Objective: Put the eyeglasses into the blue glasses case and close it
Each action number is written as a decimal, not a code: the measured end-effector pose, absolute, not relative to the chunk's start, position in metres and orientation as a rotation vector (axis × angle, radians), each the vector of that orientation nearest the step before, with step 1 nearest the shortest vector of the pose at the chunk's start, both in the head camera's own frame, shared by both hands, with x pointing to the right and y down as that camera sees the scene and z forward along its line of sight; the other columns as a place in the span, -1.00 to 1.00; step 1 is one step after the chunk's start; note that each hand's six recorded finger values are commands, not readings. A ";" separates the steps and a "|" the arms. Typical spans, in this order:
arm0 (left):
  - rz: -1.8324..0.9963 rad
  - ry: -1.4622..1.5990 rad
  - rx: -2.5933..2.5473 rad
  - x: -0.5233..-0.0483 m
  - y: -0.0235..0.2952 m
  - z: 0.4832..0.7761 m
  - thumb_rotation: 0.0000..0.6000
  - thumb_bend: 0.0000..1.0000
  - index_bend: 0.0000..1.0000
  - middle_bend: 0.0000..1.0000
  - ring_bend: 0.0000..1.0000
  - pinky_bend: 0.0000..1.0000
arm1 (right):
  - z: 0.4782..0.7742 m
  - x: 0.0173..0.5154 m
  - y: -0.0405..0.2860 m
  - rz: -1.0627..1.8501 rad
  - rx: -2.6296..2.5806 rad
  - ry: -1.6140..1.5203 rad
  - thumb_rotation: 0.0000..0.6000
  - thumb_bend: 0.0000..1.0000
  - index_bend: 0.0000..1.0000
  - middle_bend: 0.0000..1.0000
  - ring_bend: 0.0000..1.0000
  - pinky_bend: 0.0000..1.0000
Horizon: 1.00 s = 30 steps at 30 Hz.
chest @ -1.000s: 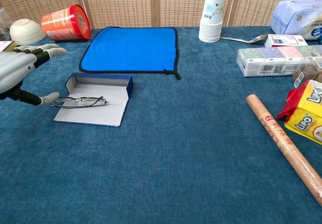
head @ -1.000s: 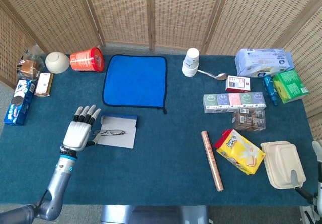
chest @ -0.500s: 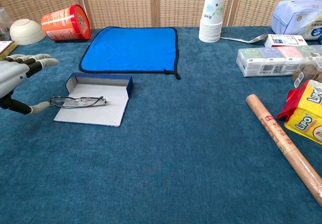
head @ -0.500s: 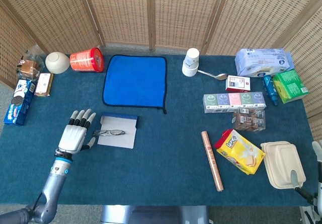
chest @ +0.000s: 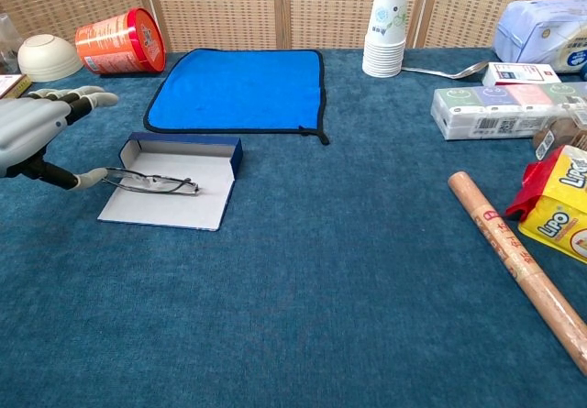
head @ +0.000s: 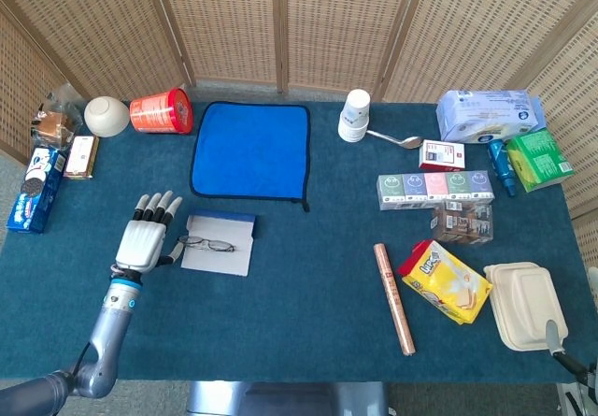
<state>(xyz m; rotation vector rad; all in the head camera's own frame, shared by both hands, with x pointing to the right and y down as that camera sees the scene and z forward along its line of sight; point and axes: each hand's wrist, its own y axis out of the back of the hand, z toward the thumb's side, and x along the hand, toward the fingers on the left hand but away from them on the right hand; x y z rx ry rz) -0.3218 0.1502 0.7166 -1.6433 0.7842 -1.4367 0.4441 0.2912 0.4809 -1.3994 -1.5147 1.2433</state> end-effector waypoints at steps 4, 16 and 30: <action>-1.436 0.791 -1.647 -0.318 0.143 0.719 0.48 -0.39 -1.00 -1.00 -1.00 -1.00 | 0.480 0.445 0.293 1.249 -1.392 -1.519 1.00 -0.25 -1.00 -0.90 -1.00 -0.82; -1.415 0.811 -1.664 -0.296 0.119 0.723 0.50 -0.39 -1.00 -1.00 -1.00 -1.00 | 0.476 0.447 0.299 1.260 -1.372 -1.527 1.00 -0.26 -1.00 -0.91 -1.00 -0.82; -1.438 0.803 -1.671 -0.288 0.103 0.733 0.51 -0.39 -1.00 -1.00 -1.00 -1.00 | 0.474 0.447 0.302 1.267 -1.363 -1.525 1.00 -0.26 -1.00 -0.91 -1.00 -0.82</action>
